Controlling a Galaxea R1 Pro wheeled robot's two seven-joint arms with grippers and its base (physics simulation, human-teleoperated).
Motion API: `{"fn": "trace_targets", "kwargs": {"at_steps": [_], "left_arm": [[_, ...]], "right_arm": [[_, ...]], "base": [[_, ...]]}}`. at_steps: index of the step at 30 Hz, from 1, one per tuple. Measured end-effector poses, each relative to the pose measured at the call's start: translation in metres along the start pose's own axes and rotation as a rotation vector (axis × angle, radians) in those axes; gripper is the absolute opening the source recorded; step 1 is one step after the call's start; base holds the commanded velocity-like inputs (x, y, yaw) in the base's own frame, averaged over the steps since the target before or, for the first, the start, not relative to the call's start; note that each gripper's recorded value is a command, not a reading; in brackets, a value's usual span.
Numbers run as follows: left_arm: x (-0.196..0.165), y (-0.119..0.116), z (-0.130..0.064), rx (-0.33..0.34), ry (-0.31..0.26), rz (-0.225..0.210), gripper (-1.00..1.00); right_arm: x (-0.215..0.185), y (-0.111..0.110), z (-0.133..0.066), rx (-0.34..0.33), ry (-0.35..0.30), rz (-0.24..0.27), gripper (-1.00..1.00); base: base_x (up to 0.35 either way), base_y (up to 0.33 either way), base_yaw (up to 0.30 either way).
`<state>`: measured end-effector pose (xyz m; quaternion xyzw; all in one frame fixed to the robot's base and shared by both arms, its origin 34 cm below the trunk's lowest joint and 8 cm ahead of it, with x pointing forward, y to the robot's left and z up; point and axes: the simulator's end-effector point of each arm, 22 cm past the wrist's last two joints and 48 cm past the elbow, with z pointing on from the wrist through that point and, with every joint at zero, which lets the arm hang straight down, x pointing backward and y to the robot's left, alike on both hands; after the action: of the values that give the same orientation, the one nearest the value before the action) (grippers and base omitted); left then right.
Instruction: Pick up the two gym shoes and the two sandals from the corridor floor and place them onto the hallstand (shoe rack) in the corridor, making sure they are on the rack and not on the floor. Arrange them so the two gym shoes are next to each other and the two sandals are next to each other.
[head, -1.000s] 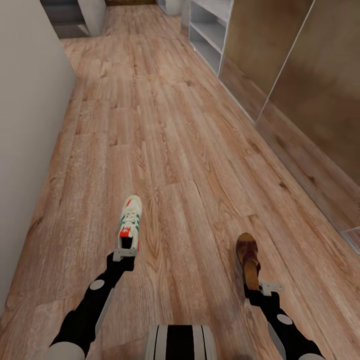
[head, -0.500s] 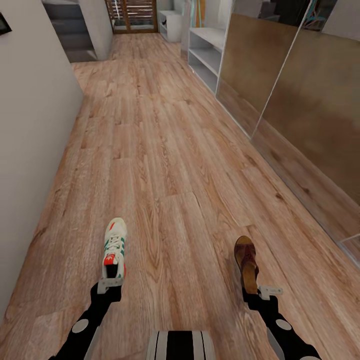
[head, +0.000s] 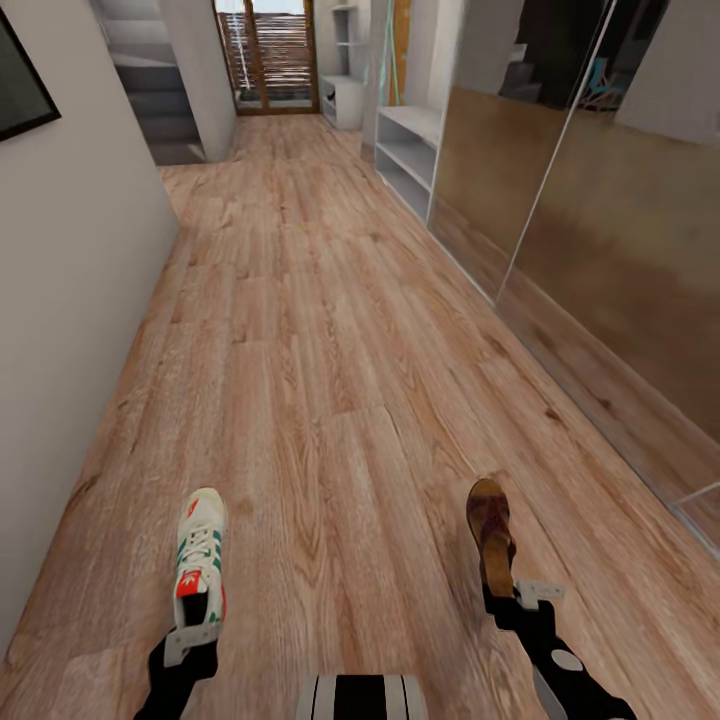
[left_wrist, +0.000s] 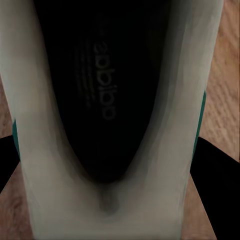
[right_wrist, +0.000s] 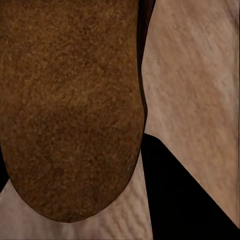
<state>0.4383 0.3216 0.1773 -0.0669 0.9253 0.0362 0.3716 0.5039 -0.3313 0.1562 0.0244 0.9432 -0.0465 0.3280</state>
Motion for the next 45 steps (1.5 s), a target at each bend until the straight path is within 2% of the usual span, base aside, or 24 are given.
{"fn": "trace_targets", "kwargs": {"at_steps": [5, 9, 10, 11, 20, 45], "left_arm": [[0.015, 0.016, -0.014, -0.034, 0.016, -0.001, -1.0], [0.018, 0.019, -0.022, -0.041, 0.004, -0.003, -1.0], [0.019, 0.02, -0.025, -0.042, 0.001, -0.003, -1.0], [0.021, 0.021, -0.028, -0.043, -0.001, -0.002, -1.0], [0.004, 0.02, -0.034, -0.04, -0.042, -0.008, -1.0], [-0.045, 0.021, -0.068, -0.045, -0.068, -0.019, -1.0]], "right_arm": [[-0.021, -0.004, -0.007, 0.002, -0.089, -0.007, -1.0], [-0.03, -0.016, -0.014, 0.014, -0.126, -0.022, -1.0], [-0.026, -0.023, -0.017, 0.021, -0.124, -0.027, -1.0], [-0.006, -0.034, -0.026, 0.034, -0.1, -0.035, -1.0], [0.02, -0.033, -0.047, 0.023, -0.072, -0.039, -1.0], [-0.03, -0.031, -0.083, 0.022, -0.094, -0.024, -1.0]], "base": [[0.0, 0.0, 0.0], [0.0, 0.0, 0.0], [0.0, 0.0, 0.0], [0.0, 0.0, 0.0], [0.0, 0.0, 0.0], [0.0, 0.0, 0.0]]}}
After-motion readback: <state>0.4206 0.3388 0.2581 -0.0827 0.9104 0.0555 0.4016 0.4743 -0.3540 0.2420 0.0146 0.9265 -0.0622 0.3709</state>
